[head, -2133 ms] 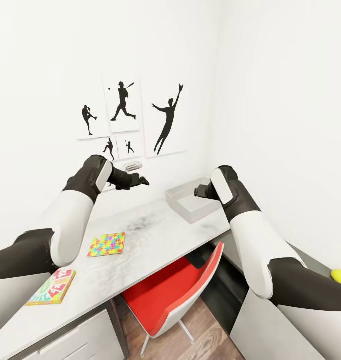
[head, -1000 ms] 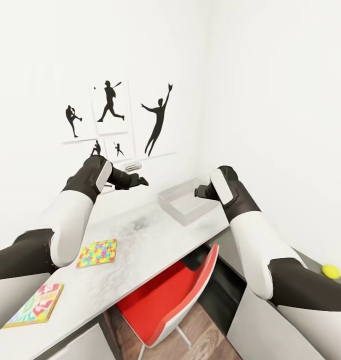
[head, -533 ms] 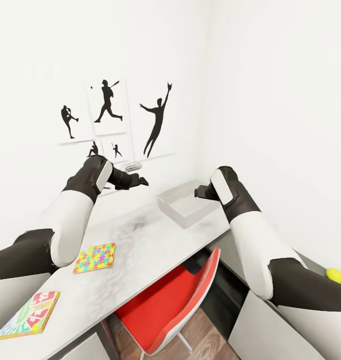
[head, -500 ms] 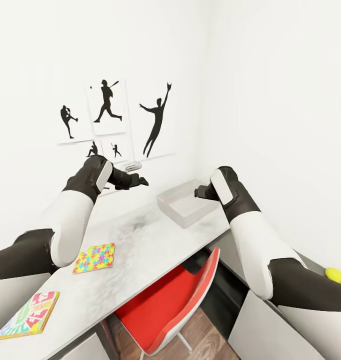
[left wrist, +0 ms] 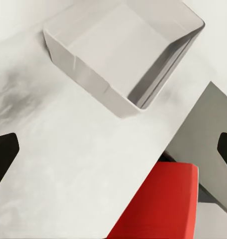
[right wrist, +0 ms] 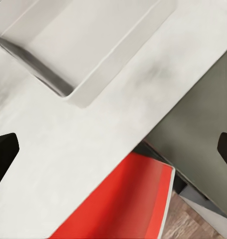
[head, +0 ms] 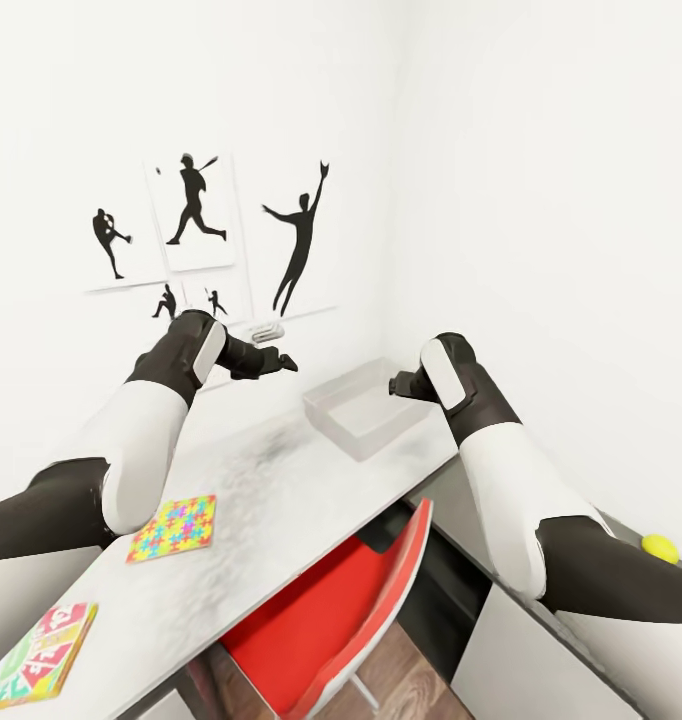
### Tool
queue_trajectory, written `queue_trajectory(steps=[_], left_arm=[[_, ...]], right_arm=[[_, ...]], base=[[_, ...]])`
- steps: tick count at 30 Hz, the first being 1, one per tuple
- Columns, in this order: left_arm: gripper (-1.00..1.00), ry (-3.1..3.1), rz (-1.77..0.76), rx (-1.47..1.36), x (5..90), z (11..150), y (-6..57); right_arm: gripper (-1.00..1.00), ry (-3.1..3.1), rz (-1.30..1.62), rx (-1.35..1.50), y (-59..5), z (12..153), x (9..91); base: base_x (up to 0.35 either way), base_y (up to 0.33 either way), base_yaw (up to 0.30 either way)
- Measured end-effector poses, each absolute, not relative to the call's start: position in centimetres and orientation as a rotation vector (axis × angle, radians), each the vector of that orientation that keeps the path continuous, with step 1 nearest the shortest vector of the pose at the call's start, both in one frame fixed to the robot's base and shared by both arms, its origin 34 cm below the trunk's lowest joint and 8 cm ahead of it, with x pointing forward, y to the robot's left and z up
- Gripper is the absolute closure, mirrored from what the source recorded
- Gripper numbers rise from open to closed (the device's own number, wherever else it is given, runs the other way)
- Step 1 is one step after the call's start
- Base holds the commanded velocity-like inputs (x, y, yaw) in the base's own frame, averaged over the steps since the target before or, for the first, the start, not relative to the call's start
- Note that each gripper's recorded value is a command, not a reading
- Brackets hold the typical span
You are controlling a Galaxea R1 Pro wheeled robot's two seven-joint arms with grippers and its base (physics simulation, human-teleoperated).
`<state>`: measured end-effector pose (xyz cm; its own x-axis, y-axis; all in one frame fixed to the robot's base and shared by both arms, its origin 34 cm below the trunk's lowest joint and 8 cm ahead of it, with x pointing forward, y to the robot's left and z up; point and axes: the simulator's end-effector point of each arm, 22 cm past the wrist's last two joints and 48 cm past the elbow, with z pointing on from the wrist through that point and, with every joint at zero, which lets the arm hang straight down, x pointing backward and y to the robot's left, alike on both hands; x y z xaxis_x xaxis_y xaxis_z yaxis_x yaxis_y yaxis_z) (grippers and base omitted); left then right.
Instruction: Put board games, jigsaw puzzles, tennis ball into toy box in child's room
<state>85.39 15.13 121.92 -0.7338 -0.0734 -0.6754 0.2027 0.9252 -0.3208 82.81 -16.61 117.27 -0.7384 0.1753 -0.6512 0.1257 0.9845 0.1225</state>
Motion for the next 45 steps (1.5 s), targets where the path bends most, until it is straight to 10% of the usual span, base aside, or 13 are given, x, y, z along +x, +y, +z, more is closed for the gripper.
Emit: queue_trajectory(steps=[45], left_arm=[[-1.0,2.322,-0.28,0.002,86.9,119.2,18.6]], right_arm=[[-1.0,2.446,0.055,0.192,-16.5,115.4,82.6]], base=[[0.029,0.0,-0.017]])
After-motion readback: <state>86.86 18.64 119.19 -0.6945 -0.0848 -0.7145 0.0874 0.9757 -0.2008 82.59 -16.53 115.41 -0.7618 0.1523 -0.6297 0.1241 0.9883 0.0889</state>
